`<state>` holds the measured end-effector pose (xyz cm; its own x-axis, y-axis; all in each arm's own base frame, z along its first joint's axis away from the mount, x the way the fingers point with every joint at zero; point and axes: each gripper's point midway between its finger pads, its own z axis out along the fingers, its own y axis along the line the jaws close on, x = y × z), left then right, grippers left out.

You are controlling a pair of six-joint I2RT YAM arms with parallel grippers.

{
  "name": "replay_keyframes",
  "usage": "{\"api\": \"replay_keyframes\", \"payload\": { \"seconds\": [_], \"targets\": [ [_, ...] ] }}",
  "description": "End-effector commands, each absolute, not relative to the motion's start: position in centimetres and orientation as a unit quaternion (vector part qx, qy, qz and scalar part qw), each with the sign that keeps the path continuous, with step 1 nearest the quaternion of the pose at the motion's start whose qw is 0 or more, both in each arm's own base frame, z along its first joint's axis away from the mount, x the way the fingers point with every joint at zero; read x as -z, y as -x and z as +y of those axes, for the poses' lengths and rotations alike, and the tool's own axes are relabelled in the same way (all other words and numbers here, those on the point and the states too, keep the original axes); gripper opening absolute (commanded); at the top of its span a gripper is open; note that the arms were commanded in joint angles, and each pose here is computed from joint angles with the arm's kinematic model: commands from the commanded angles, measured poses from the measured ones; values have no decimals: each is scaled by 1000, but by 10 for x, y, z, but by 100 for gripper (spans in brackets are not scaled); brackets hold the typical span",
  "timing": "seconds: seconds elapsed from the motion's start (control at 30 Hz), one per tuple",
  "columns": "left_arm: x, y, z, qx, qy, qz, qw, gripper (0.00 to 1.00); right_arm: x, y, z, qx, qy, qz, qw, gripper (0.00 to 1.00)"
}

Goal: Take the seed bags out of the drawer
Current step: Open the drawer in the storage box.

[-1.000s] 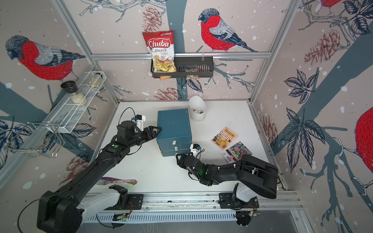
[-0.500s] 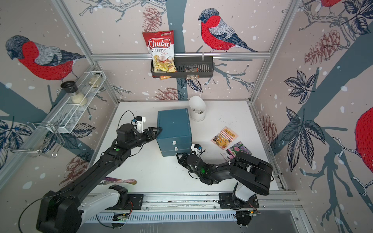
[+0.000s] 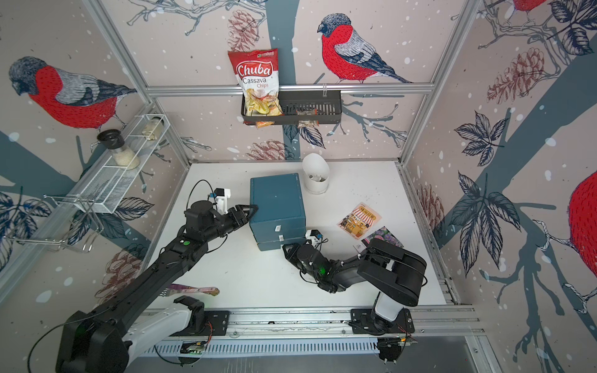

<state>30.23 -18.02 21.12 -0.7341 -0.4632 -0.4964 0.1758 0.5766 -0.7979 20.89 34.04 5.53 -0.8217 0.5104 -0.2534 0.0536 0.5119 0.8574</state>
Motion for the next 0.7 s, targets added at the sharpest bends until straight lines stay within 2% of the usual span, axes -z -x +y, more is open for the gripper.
{"api": "replay_keyframes", "payload": {
  "seconds": [0.0, 0.67],
  "targets": [
    [-179, -288, -181, 433, 103, 845, 295, 56, -66, -208, 351, -492, -160, 822, 237, 39],
    [-173, -284, -181, 429, 106, 849, 291, 55, -73, -210, 366, -538, -168, 794, 226, 32]
  ]
}}
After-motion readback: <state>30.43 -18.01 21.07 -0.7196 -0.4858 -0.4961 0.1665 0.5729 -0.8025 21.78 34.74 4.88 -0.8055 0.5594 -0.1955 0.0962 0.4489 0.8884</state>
